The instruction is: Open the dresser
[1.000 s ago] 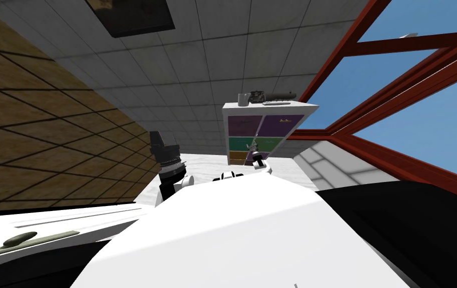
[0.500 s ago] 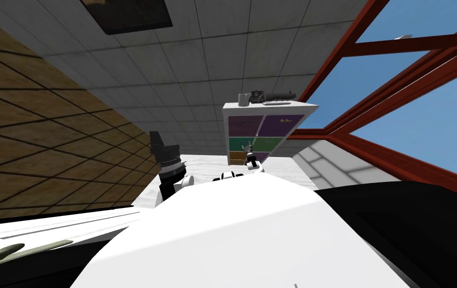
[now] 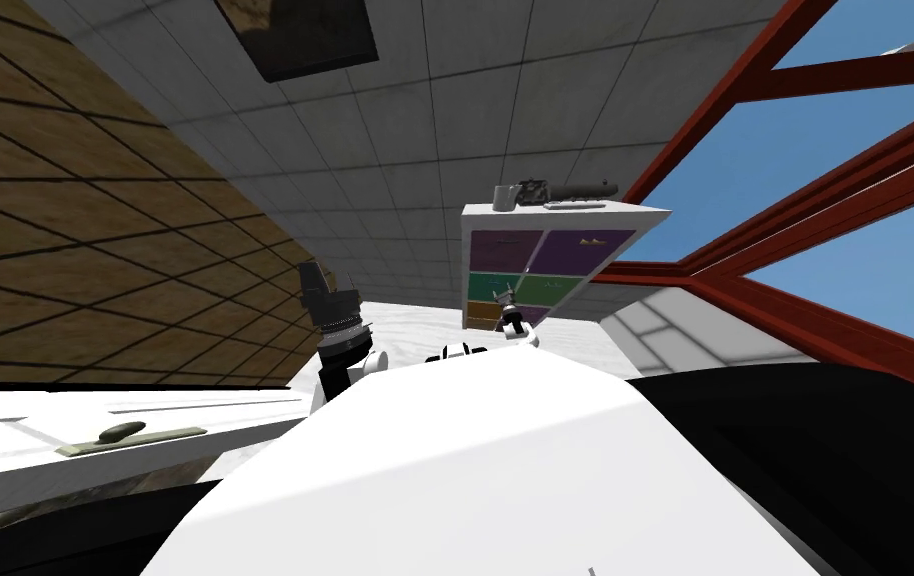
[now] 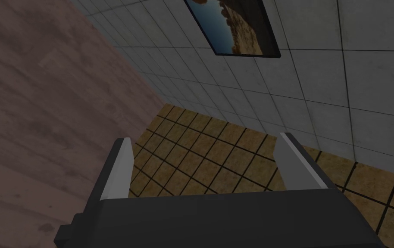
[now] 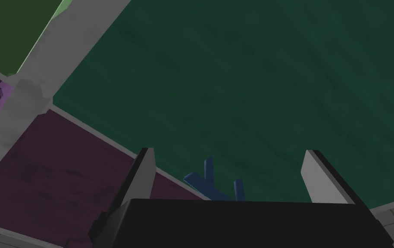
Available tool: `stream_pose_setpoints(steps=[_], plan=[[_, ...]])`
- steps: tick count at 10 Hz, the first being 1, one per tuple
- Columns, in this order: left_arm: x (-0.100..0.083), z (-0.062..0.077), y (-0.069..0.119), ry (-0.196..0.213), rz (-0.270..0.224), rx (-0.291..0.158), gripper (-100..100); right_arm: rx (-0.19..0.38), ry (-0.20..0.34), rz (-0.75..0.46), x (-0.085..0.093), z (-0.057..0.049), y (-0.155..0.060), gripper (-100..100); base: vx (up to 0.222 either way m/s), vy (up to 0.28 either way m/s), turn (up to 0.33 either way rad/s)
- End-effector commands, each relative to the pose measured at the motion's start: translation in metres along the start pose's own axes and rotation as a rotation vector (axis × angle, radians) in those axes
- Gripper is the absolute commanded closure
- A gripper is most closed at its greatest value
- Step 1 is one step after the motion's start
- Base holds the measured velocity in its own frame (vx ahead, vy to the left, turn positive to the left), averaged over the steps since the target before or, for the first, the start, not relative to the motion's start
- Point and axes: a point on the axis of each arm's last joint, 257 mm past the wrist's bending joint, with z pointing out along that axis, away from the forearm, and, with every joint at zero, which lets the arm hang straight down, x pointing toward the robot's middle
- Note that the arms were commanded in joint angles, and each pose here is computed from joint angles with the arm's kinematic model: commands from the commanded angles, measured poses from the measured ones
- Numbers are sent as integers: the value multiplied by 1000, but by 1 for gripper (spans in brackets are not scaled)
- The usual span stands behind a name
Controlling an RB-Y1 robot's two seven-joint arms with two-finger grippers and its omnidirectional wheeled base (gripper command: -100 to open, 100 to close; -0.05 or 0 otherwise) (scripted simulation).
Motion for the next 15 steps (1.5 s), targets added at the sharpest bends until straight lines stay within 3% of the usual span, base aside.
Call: stream_pose_setpoints(steps=[1, 3, 4, 6, 9, 10, 11, 12, 13, 14, 15], plan=[[0, 0, 0, 0, 0, 0, 0, 2, 17, -4, 17, 1, -6, -100, -10, 40, -13], [0, 0, 0, 0, 0, 0, 0, 45, 47, -10, 54, 4, -46, -100, -28, 68, 259], [0, 0, 0, 0, 0, 0, 0, 33, 62, -14, 62, 1, -43, -100, -34, 81, 80], [0, 0, 0, 0, 0, 0, 0, 75, 105, -12, 101, -2, -83, -100, -43, 116, 228], [0, 0, 0, 0, 0, 0, 0, 105, 120, -22, 119, -2, -112, -100, -14, 76, 110], [0, 0, 0, 0, 0, 0, 0, 142, 127, -21, 131, -2, -139, -100, -12, 69, 173], [0, 0, 0, 0, 0, 0, 0, 162, 161, -6, 152, -9, -155, -100, -24, 103, 303], [0, 0, 0, 0, 0, 0, 0, 164, 161, -19, 154, -8, -162, -100, -28, 92, 106], [0, 0, 0, 0, 0, 0, 0, 158, 158, -14, 151, -8, -153, -100, -11, 36, 0], [0, 0, 0, 0, 0, 0, 0, 130, 146, -20, 139, -6, -135, 100, 11, -51, -215], [0, 0, 0, 0, 1, 0, 0, 132, 143, -21, 138, -5, -136, 100, 25, -74, -156]])
